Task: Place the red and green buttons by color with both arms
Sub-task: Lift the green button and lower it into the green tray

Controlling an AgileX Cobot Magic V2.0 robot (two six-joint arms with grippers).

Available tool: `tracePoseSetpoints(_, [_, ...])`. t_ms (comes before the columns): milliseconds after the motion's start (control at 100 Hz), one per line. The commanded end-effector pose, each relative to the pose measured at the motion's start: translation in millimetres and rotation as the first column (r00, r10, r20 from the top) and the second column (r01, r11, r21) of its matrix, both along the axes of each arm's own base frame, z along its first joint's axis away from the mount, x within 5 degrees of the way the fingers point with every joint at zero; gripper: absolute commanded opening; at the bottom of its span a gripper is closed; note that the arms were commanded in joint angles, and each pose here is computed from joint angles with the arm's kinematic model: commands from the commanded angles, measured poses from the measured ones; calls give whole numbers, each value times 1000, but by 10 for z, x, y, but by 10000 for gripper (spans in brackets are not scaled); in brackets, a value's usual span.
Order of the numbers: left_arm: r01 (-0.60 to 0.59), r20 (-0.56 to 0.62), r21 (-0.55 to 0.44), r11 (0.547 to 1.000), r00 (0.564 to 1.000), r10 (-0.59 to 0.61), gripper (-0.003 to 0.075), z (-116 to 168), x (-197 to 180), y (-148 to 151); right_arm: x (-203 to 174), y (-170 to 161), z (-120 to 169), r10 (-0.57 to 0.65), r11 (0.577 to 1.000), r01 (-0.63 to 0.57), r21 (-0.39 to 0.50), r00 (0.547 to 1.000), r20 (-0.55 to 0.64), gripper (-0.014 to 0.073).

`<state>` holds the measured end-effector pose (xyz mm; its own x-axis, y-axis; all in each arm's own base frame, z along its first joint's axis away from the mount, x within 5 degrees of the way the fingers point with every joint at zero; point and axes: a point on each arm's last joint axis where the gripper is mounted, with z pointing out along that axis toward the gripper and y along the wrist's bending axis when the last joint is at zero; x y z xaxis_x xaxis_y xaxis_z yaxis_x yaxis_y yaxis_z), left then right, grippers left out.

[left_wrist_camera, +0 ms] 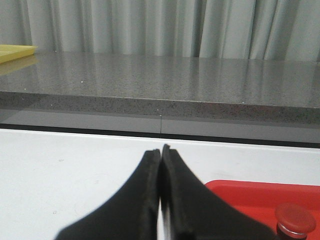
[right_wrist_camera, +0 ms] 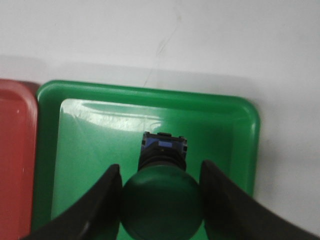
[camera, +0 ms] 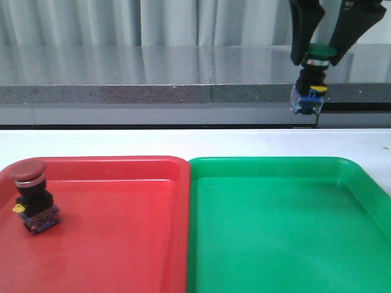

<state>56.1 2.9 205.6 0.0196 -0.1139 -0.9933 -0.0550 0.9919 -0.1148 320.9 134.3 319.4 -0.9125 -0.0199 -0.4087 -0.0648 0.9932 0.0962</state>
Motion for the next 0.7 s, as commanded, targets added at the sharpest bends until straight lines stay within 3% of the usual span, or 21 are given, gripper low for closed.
tracePoseSetpoints(0, [-5,96,-2,1000,995,5,-20,46,-25,4,-158,76,135,21,999,-24,34,995,99,240])
tracePoseSetpoints(300, [-5,96,-2,1000,995,5,-20,46,-25,4,-483,435,-443,129,991,-130,34,991,40,240])
tracePoseSetpoints(690, [-5,96,-2,1000,995,5,-20,46,-25,4,-612,392,-856,103,994,-103,43,995,-13,240])
